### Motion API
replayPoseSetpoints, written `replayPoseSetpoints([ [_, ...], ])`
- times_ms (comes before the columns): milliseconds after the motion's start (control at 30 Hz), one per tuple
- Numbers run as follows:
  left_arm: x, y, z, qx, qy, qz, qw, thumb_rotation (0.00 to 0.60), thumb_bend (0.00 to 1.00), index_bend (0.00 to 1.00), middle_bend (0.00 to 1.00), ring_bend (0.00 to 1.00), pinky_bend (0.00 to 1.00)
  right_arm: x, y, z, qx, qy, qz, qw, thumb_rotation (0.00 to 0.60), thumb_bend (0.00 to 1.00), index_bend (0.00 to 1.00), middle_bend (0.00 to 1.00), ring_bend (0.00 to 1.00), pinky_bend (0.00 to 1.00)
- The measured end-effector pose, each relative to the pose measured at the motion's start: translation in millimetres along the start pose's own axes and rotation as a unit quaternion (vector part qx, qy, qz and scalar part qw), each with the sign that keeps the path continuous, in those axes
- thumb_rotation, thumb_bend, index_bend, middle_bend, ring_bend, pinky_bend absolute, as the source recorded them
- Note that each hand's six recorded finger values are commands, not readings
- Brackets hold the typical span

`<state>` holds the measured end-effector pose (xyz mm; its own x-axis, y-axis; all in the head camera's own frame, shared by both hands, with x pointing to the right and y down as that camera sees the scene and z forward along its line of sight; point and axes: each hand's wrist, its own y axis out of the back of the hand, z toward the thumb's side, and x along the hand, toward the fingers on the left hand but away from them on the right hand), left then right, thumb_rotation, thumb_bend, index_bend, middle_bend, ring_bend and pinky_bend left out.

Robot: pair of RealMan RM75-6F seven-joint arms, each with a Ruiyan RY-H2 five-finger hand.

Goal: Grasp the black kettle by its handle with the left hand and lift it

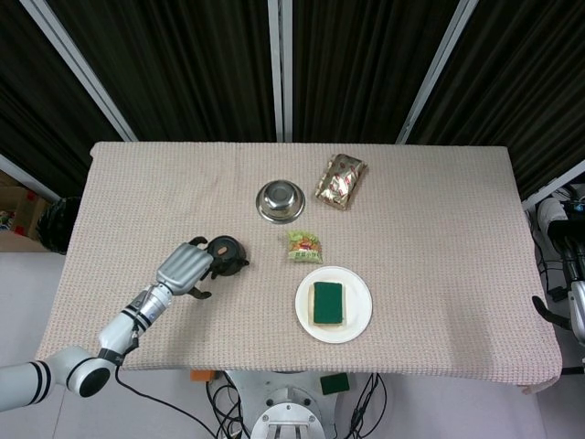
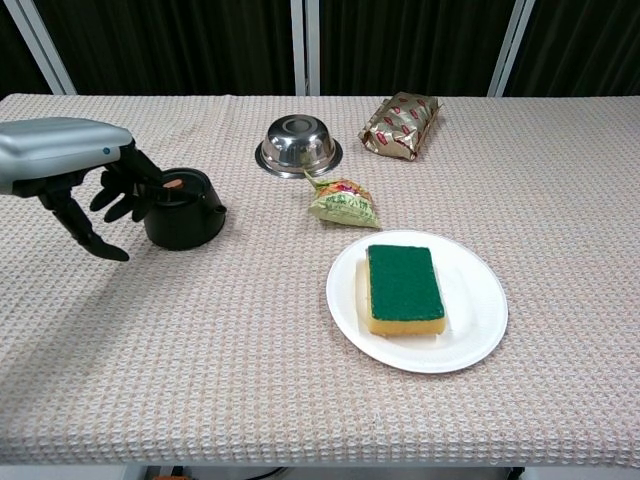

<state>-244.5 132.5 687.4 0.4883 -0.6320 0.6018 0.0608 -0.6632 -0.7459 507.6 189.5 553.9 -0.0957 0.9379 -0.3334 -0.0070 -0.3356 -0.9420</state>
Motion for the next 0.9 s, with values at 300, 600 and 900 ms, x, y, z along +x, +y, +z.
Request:
replayPoseSetpoints([
  [300,1,5,0,0.004,0.001,0.012,0.9999,0.598,0.00,0.78,0.87,0.83,0.23,-1,0,-1,-0.001,-0.001,-0.002,1.0000,0.600,0.21,0.00,0.00,0.00,0.00],
  [600,4,12,6,0.002,-0.008,0.018,0.9998,0.332,0.00,0.90,0.99,0.91,0.24,-2,1,-2,-0.003,-0.002,-0.004,1.0000,0.600,0.21,0.00,0.00,0.00,0.00],
  [900,7,24,17,0.002,-0.020,0.032,0.9993,0.267,0.00,0.95,1.00,0.93,0.25,-2,1,-3,-0.005,-0.002,-0.004,1.0000,0.600,0.21,0.00,0.00,0.00,0.00],
])
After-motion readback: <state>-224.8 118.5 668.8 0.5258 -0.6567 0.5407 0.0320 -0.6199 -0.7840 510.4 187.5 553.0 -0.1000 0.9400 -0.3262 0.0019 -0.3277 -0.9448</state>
